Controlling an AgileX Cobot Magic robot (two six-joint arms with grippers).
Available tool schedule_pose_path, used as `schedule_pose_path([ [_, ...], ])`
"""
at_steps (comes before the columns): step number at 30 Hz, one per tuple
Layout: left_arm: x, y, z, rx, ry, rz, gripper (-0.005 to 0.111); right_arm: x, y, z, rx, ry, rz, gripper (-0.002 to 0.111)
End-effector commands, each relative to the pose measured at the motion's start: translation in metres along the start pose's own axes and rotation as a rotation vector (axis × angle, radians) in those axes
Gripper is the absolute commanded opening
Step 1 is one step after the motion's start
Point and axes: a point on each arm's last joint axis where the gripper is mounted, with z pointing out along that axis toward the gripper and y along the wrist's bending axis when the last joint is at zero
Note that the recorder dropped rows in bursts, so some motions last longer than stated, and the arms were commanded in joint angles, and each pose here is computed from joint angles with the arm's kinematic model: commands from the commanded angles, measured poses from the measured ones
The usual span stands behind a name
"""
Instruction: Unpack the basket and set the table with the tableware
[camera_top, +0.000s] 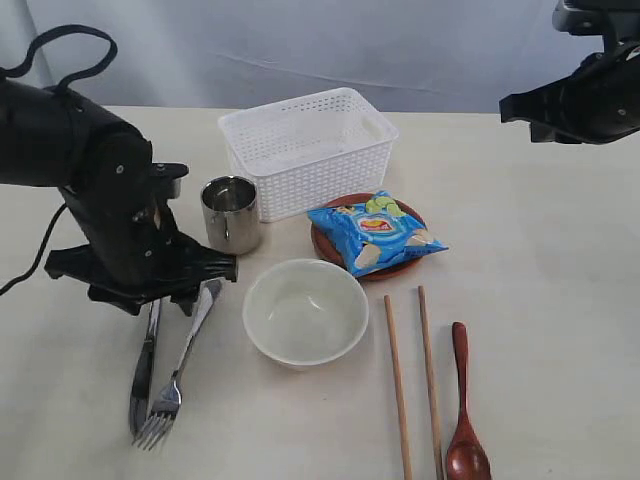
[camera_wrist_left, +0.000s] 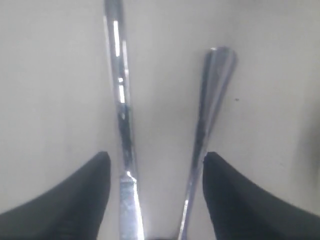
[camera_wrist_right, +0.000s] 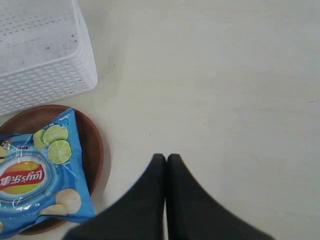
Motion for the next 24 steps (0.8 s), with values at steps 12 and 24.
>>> schedule_pose_path([
  [12, 0.024, -0.036, -0.004, -0.030, -0.017, 0.197, 0.053, 0.003, 0.002, -0.002, -0.009, 0.022, -0.010, 0.000],
  [24, 0.038, -0.028, 0.012, -0.018, -0.014, 0.213, 0.043, 0.003, 0.002, -0.002, -0.010, 0.023, -0.020, 0.000],
])
